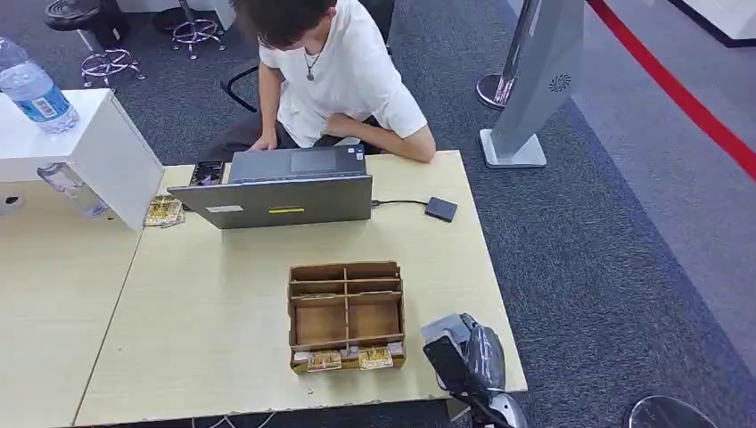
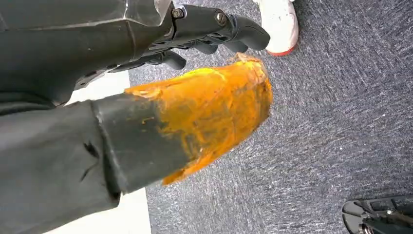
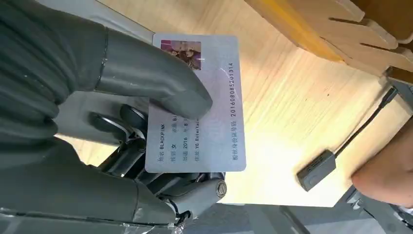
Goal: Pass the card to the sensor for recognition and then transmit it.
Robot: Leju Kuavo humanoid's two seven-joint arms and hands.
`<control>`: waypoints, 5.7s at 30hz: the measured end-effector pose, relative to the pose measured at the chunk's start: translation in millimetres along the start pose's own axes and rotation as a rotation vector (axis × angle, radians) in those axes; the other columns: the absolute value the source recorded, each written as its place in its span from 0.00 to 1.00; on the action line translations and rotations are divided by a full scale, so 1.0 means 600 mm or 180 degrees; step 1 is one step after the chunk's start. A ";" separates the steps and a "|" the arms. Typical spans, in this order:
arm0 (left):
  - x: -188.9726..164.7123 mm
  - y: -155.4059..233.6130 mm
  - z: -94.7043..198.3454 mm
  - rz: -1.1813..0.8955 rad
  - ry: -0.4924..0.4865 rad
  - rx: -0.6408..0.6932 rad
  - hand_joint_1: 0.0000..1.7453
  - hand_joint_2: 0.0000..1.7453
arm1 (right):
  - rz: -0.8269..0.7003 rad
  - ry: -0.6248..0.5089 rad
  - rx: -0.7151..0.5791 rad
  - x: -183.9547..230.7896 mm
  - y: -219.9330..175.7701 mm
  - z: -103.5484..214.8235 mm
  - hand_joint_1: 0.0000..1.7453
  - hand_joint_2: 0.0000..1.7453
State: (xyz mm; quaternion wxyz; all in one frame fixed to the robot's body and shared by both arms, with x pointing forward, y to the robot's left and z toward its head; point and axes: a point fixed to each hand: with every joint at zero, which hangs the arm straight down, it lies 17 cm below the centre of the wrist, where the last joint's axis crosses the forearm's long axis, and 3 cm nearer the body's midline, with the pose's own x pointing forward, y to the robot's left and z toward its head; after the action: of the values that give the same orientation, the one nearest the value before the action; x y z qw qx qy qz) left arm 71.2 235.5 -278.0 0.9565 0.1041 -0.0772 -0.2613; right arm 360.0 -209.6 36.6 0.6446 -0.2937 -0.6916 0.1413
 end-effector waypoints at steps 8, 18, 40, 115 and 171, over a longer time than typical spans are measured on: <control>-0.001 0.000 0.000 0.0022 0.0006 0.0002 0.00 0.00 | -0.0109 -0.0021 0.0012 0.003 -0.002 -0.002 1.00 1.00; -0.001 0.001 0.000 0.0031 -0.0003 0.0006 0.00 0.00 | -0.0220 -0.0018 -0.0020 0.007 -0.013 -0.003 1.00 1.00; 0.000 0.002 0.000 0.0038 -0.0011 0.0019 0.00 0.00 | -0.0108 0.0097 -0.0113 -0.021 -0.037 0.000 1.00 1.00; -0.002 0.002 -0.001 -0.0030 -0.0013 0.0017 0.00 0.00 | 0.0628 -0.0937 -0.0659 0.123 -0.115 -0.026 1.00 1.00; 0.014 -0.019 0.004 -0.0230 -0.0148 -0.0139 0.00 0.00 | 0.1205 -0.2023 -0.0492 0.361 0.002 -0.064 0.00 1.00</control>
State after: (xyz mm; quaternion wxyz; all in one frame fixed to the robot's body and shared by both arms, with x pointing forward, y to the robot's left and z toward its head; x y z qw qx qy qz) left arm 72.6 221.3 -277.3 0.9464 0.0798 -0.0898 -0.2997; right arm 398.3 -88.5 215.9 0.3363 -0.4056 -0.7992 0.2894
